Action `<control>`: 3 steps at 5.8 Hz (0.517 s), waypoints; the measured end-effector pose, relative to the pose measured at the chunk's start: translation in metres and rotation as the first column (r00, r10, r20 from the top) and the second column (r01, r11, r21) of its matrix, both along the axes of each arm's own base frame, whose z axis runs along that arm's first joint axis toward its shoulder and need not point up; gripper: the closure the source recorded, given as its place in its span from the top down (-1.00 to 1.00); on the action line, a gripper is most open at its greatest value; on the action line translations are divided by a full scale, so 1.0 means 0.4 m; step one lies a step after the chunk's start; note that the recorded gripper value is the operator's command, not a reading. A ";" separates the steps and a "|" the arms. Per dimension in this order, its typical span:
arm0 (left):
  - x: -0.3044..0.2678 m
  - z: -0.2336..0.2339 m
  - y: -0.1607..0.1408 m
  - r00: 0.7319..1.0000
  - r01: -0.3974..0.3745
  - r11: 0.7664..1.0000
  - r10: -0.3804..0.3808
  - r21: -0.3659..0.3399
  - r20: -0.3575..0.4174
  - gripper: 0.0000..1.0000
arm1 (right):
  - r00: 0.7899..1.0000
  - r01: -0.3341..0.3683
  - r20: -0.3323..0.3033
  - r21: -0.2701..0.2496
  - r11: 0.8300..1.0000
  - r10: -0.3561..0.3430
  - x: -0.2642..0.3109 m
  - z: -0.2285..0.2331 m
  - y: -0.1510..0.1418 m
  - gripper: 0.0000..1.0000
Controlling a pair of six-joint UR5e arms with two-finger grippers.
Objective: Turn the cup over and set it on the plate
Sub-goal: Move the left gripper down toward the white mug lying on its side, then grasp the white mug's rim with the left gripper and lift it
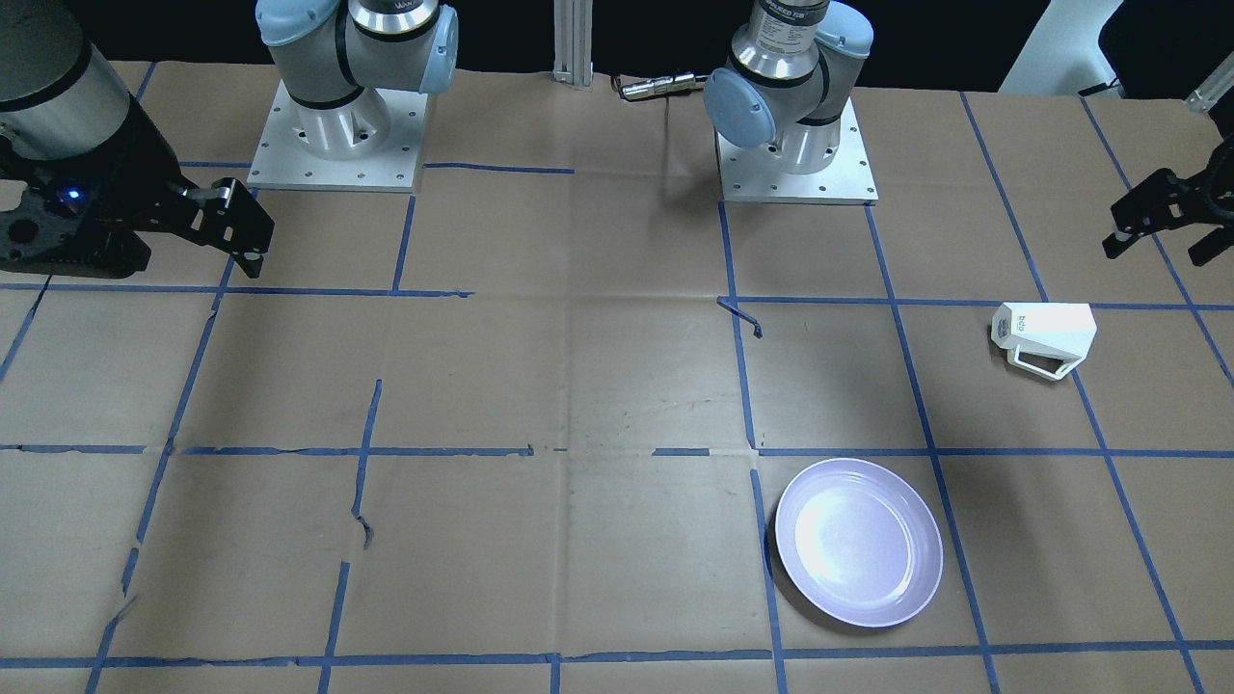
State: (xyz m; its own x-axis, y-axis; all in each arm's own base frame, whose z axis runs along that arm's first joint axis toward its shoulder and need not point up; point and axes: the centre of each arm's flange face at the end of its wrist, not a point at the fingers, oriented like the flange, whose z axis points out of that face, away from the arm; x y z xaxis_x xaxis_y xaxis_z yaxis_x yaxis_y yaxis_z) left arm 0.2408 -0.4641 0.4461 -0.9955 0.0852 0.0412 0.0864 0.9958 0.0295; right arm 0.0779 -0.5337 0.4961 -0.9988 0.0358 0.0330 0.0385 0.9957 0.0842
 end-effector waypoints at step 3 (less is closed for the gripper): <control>0.278 -0.204 0.042 0.964 0.151 0.986 -0.163 -0.071 -0.208 0.99 | 1.000 0.000 0.000 0.000 1.000 0.000 0.000 0.000 0.000 1.00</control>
